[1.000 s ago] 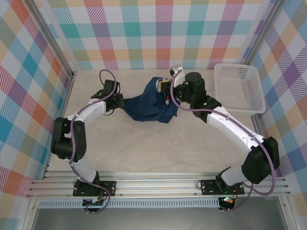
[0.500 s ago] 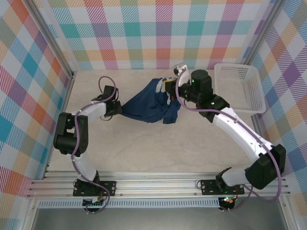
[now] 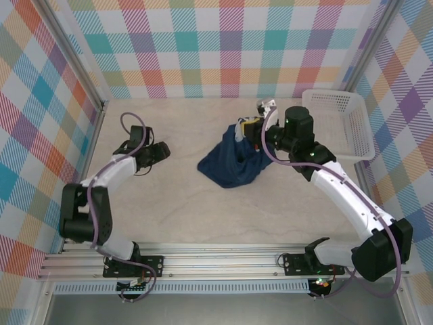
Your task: Fold the inside-out t-shirt
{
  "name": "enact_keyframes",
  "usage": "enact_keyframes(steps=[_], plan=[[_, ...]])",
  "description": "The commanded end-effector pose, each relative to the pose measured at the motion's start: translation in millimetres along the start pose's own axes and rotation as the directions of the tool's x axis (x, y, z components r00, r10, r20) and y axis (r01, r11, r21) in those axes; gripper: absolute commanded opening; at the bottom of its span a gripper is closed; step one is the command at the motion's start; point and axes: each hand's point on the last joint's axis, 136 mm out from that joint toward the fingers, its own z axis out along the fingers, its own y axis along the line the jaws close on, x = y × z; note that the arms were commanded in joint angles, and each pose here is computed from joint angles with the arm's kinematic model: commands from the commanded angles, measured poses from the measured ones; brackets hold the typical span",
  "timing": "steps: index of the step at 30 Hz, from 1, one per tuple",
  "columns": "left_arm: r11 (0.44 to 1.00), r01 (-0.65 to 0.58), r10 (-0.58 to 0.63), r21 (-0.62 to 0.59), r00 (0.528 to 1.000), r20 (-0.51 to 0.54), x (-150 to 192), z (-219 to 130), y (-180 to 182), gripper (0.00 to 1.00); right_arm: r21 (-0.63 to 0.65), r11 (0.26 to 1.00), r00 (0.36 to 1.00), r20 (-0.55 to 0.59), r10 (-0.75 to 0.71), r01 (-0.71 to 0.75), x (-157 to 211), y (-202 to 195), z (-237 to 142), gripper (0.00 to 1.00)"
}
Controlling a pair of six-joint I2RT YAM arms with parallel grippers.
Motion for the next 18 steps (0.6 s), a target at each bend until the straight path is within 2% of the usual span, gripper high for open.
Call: enact_keyframes(steps=[1,2,5,9,11,14,18], plan=[[0.971,-0.055,0.041,0.232,0.997,0.066,-5,-35,-55,0.68,-0.122,0.988,0.994,0.062,-0.088,0.095,-9,19,5,0.00],[0.936,-0.102,0.084,0.338,0.994,0.065,0,-45,-84,0.70,-0.141,0.985,0.994,0.056,-0.092,0.099,-6,20,7,0.00],[0.808,-0.233,0.237,0.541,0.970,0.064,27,-71,-158,0.73,-0.172,0.980,0.994,0.046,-0.098,0.104,2,23,10,0.00],[0.673,-0.325,0.379,0.665,0.923,0.068,58,-89,-222,0.75,-0.170,0.980,0.994,0.034,-0.101,0.105,6,22,10,0.00],[0.643,-0.339,0.417,0.687,0.907,0.057,67,-89,-240,0.75,-0.172,0.980,0.995,0.030,-0.099,0.103,7,23,11,0.00],[0.637,-0.348,0.452,0.688,0.892,0.033,73,-81,-252,0.72,-0.175,0.980,0.995,0.029,-0.093,0.097,8,23,10,0.00],[0.635,-0.342,0.462,0.692,0.887,0.015,73,-72,-260,0.59,-0.172,0.980,0.995,0.019,-0.093,0.095,11,22,10,0.00]])
